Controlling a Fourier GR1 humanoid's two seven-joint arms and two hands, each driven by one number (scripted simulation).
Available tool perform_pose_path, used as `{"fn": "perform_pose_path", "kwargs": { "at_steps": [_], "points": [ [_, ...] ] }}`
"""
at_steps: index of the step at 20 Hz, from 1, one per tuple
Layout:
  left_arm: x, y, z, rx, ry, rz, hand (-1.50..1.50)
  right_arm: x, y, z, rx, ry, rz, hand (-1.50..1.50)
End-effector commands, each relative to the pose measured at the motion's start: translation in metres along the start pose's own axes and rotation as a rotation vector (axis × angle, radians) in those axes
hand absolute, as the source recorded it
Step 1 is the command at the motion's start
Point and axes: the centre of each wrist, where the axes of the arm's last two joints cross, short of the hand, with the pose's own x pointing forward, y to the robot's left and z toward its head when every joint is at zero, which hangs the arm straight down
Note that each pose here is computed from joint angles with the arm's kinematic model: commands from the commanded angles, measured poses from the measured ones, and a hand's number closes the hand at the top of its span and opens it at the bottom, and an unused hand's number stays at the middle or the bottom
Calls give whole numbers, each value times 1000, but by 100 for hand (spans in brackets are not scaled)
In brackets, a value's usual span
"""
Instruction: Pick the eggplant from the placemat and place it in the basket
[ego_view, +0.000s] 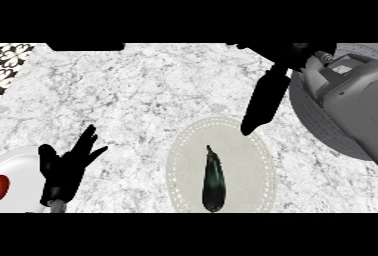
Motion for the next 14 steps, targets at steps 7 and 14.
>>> {"fn": "perform_pose_path", "kwargs": {
  "at_steps": [7,14],
  "points": [
    [-39,3,8,40,185,-32,0,4,-42,20,239,90,138,-150],
    [-41,11,17,27,194,-38,0,-10,-22,17,260,77,71,-150]
  ]
}}
